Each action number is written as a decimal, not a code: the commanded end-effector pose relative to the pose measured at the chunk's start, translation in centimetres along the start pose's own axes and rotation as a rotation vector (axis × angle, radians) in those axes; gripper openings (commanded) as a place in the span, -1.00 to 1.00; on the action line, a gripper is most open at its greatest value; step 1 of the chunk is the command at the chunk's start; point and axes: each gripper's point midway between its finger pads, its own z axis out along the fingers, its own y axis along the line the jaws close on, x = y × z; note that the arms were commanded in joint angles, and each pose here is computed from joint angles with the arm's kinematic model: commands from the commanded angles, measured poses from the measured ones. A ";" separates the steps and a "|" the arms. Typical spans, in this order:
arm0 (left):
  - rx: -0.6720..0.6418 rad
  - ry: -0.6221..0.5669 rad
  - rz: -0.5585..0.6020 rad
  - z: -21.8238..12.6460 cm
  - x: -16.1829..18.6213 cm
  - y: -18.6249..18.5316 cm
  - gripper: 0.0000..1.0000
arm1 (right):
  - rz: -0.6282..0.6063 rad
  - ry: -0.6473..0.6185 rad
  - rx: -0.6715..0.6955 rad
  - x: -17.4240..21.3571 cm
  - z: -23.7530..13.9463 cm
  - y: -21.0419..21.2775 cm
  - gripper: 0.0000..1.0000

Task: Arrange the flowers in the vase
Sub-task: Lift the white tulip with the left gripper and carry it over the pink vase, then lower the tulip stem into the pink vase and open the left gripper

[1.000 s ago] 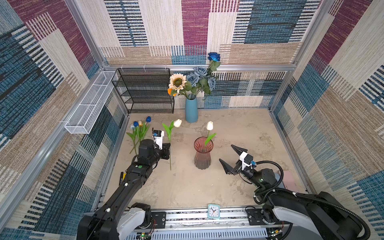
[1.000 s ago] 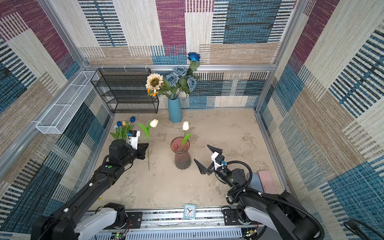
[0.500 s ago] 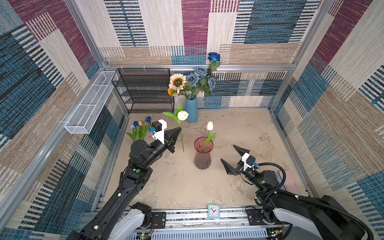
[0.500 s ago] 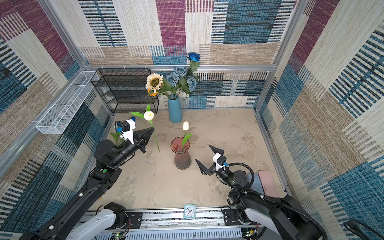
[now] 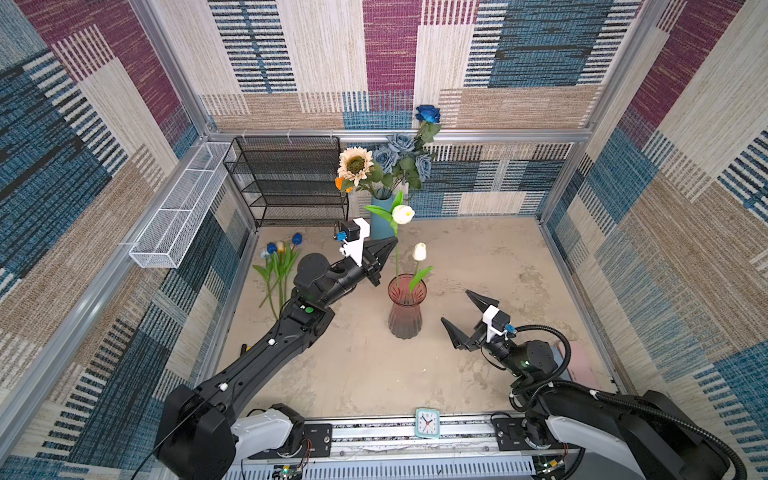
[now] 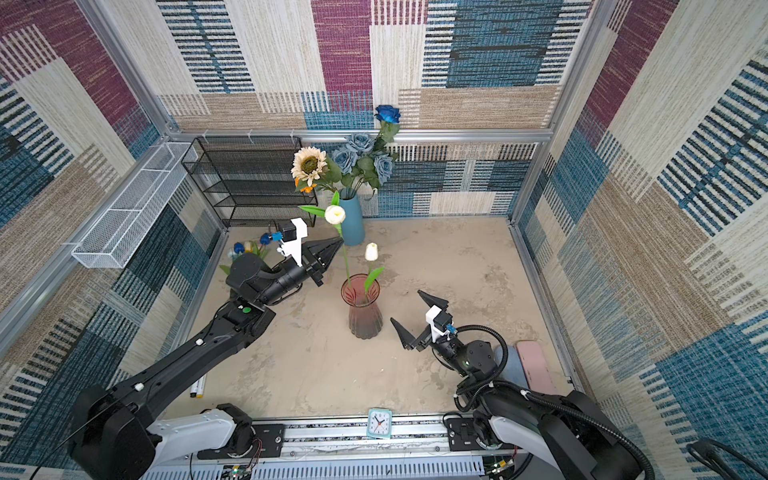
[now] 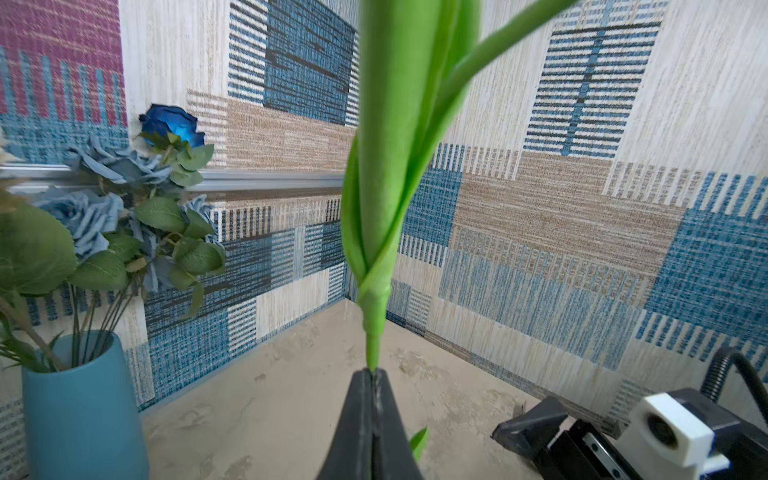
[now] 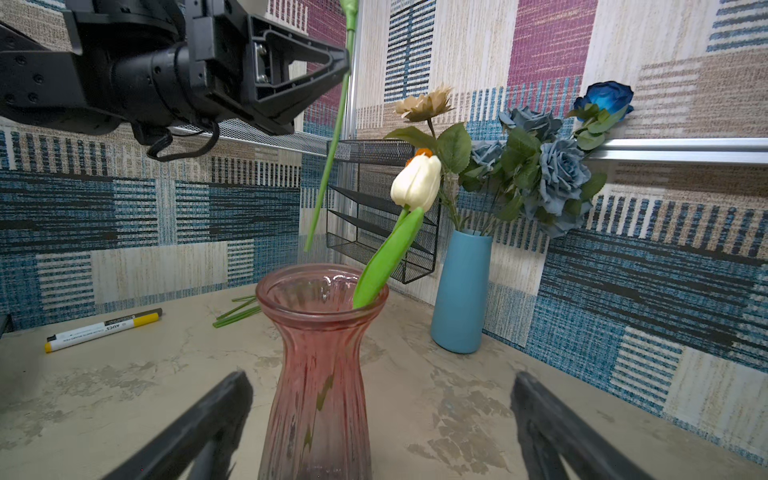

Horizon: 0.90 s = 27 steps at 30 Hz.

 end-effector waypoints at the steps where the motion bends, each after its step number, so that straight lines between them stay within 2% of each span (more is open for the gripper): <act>1: 0.027 -0.027 0.031 0.8 -0.3 -0.6 -1.00 | -0.007 -0.006 0.005 -0.2 0.1 -0.1 1.00; 15: -0.018 0.185 0.023 0.4 7.9 -1.1 -1.00 | -0.006 -0.002 -0.004 -0.2 0.2 0.0 1.00; 26: 0.020 0.240 0.040 0.7 11.2 -2.2 -1.00 | -0.005 0.001 0.001 -0.1 0.2 -0.1 1.00; 27: 0.020 0.246 0.039 0.6 11.5 -2.2 -0.95 | -0.005 0.002 0.001 -0.1 0.2 -0.1 1.00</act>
